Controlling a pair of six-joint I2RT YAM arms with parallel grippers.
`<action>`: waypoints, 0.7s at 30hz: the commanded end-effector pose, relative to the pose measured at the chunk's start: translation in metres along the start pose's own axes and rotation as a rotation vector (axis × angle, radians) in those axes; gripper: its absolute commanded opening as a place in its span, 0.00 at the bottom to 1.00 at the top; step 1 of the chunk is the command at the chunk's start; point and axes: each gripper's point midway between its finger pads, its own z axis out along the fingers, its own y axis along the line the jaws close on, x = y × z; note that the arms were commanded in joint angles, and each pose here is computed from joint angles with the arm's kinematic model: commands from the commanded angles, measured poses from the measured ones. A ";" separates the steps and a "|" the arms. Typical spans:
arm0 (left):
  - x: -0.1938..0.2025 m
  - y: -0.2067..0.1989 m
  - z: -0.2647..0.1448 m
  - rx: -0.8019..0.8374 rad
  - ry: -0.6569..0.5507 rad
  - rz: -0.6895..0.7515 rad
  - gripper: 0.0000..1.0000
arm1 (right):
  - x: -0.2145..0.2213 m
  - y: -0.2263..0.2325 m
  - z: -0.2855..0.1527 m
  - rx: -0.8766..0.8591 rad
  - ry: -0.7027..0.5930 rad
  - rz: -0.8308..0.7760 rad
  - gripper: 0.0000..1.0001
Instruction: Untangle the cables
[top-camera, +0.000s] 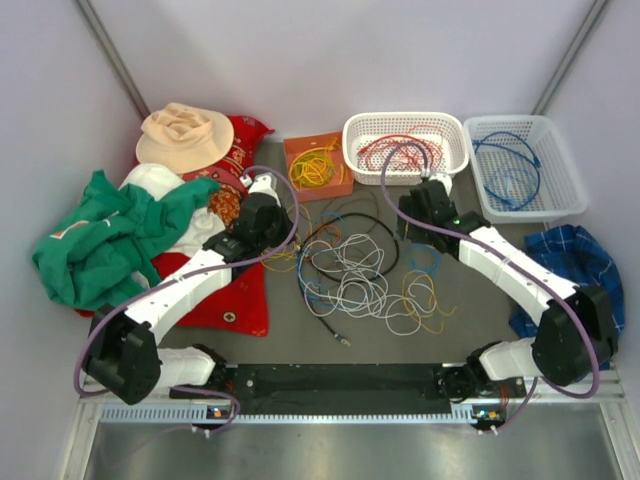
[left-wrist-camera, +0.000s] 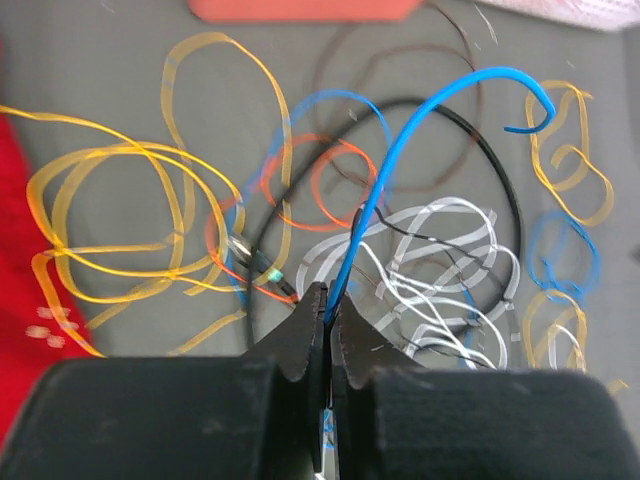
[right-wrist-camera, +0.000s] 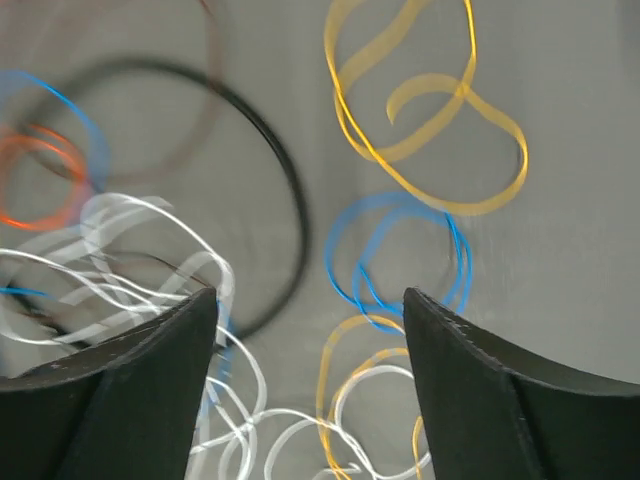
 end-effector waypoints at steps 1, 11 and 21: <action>0.005 -0.021 -0.003 0.107 0.036 -0.030 0.13 | 0.023 -0.016 0.016 0.071 0.029 0.048 0.71; 0.000 -0.017 -0.026 0.121 0.001 0.012 0.98 | 0.043 -0.017 0.054 0.118 0.074 0.058 0.52; 0.015 -0.011 -0.048 0.160 -0.002 -0.020 0.97 | 0.089 -0.034 0.087 0.178 0.177 0.075 0.48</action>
